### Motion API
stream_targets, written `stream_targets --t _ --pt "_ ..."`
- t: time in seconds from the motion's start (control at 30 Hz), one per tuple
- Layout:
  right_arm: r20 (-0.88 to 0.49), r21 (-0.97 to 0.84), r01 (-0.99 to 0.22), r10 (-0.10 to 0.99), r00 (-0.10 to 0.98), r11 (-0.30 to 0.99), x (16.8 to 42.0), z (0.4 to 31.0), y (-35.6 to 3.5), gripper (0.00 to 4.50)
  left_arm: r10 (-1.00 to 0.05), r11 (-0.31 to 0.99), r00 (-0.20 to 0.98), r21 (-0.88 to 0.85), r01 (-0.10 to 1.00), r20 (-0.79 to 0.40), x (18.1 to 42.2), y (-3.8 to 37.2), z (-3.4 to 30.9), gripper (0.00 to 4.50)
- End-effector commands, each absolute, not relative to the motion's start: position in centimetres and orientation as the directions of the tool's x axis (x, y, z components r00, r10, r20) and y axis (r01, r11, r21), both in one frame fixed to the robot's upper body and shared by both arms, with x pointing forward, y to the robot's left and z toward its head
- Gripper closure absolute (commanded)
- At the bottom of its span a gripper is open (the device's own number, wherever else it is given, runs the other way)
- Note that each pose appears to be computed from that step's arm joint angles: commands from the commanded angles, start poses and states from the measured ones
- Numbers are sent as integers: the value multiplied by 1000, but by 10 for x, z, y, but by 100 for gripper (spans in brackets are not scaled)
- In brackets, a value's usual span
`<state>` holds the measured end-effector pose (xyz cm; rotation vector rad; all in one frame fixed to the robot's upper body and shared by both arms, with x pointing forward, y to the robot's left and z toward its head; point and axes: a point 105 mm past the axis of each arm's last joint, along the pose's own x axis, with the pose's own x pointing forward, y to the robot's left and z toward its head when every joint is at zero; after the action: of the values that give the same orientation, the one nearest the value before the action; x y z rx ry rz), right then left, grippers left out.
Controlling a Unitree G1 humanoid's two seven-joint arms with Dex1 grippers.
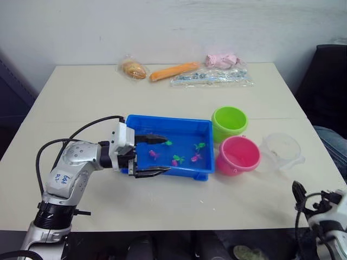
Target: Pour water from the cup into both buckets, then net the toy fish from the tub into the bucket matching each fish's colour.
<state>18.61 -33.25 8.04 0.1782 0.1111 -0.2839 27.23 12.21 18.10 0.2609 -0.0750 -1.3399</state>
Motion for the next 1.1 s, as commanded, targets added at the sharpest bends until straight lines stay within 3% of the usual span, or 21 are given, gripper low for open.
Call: stream_targets --t 0.03,0.2,0.27,0.33,0.43,0.47,0.57,0.77,0.87,0.97,1.1 --pt "8 89 94 -95 995 992 185 128 -316 5 -948 274 307 269 923 -86 272 141 189 0" --pt "-64 -119 -323 318 946 939 182 146 -264 5 -863 468 501 269 842 -67 275 180 186 0" --pt "6 -163 -440 446 895 883 181 161 -244 5 -779 596 627 288 749 -19 277 202 185 0" --pt "22 -221 -566 584 811 794 181 170 -220 5 -637 742 771 278 610 7 271 241 175 0" --pt "17 -227 -681 702 712 696 181 172 -198 5 -458 864 889 236 445 3 256 287 158 0" --pt "47 -241 -720 749 661 651 184 175 -188 5 -344 920 939 200 337 -4 249 312 150 0" --pt "86 -307 -768 820 566 563 190 180 -172 5 -65 994 998 85 65 -3 223 366 136 0" --pt "127 -351 -790 861 492 503 196 183 -158 5 301 954 952 30 -299 -52 166 418 105 0" --pt "130 -367 -793 871 473 485 196 184 -153 5 382 924 920 18 -382 -92 154 427 93 0" --pt "123 -387 -794 880 459 469 197 185 -151 5 396 918 912 21 -396 -111 154 427 89 0" --pt "164 -371 -806 887 432 461 202 198 -143 5 353 935 926 70 -347 -134 189 416 99 0"
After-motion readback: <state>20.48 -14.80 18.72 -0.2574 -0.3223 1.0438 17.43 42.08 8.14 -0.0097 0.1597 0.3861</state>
